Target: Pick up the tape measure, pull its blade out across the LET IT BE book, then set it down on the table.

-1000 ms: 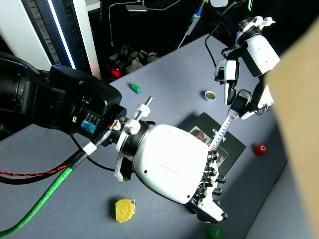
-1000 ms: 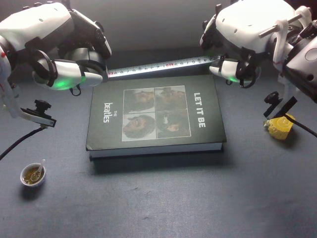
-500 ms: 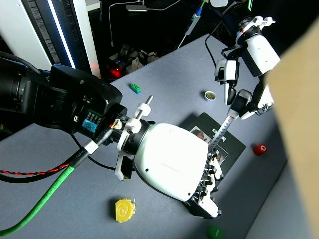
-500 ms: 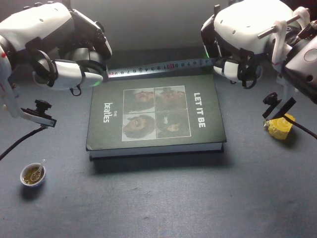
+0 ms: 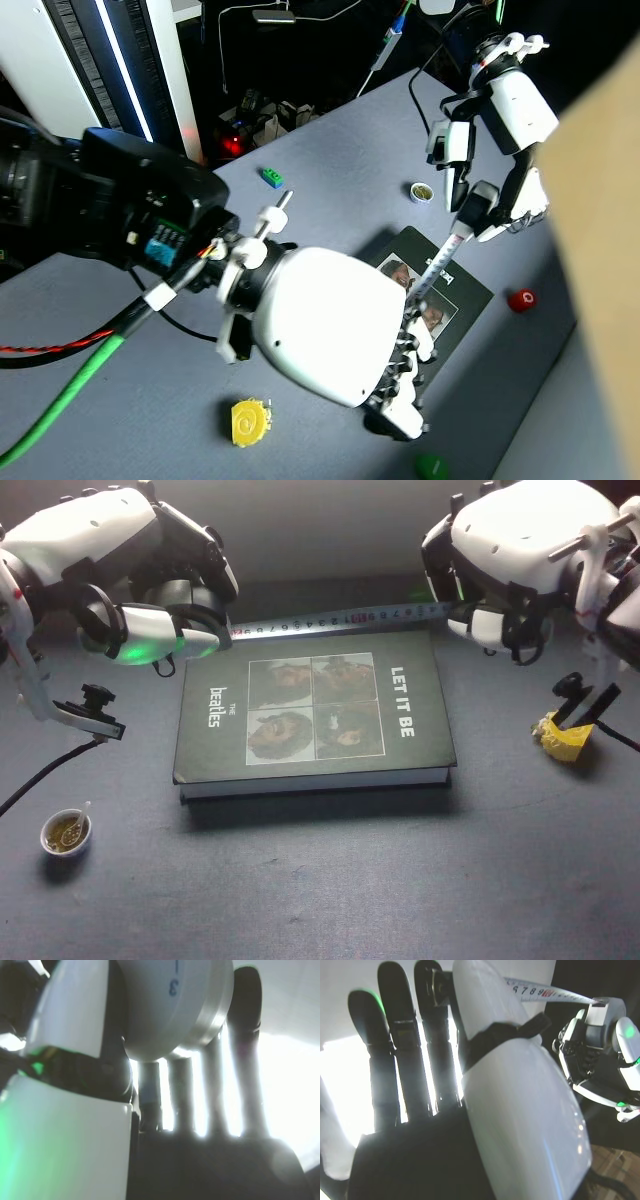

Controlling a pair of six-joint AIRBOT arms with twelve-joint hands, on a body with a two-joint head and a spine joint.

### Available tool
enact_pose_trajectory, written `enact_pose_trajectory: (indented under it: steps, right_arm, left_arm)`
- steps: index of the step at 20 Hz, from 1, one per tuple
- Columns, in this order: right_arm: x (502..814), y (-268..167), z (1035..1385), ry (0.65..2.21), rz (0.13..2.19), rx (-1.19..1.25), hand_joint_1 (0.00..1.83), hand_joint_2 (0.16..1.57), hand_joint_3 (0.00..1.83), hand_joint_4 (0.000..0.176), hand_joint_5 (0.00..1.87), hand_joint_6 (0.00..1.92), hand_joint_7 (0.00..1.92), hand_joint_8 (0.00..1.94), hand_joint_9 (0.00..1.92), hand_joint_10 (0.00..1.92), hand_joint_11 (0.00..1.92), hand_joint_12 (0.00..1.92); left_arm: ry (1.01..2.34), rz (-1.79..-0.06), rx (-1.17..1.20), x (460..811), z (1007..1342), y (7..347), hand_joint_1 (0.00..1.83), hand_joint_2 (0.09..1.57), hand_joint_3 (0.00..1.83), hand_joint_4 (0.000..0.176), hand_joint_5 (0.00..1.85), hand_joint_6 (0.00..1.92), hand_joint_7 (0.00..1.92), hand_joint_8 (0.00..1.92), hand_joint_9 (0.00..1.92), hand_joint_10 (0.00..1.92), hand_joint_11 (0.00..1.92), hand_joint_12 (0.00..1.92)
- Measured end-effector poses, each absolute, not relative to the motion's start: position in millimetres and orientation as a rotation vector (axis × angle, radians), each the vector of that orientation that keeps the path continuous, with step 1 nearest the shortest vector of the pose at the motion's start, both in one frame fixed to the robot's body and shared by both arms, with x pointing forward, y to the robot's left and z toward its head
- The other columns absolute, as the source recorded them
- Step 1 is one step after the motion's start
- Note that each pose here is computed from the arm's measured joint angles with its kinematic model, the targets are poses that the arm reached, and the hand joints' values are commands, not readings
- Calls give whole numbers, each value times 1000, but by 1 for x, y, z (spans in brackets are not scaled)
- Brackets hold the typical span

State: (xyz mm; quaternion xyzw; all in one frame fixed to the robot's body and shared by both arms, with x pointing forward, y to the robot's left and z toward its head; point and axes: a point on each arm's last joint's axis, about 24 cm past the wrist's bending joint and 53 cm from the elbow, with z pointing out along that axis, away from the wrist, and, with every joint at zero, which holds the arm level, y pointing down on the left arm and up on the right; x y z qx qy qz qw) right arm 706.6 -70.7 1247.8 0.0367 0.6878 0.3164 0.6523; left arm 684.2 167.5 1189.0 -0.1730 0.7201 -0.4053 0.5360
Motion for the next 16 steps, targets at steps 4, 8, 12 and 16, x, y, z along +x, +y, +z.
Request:
enact_pose_trajectory:
  steps: [4,8,12,16]
  right_arm:
    - [706,-83,1250,1562,705,89,1197,1163,0,0,790,1289,998,973,860,749,612,1371]
    - [706,-98,1246,1570,683,103,1198,1163,0,0,790,1289,998,973,860,750,614,1372]
    - [706,-109,1249,1567,668,106,1198,1163,0,0,797,1286,995,973,859,753,621,1376]
    - [707,-123,1251,1562,648,121,1200,1164,0,0,784,1291,1003,969,859,754,620,1376]
  left_arm:
    - [1715,-965,-412,684,1189,167,1385,1082,0,0,1063,636,1112,840,887,1247,804,1153]
    - [1715,-965,-412,684,1189,167,1385,1082,0,0,1058,642,1112,841,888,1247,806,1154]
    - [1718,-965,-414,684,1188,168,1385,1081,0,0,1061,650,1111,838,888,1245,811,1155]
    - [1717,-964,-415,684,1188,168,1384,1087,1,0,1030,684,1103,849,890,1252,794,1126]
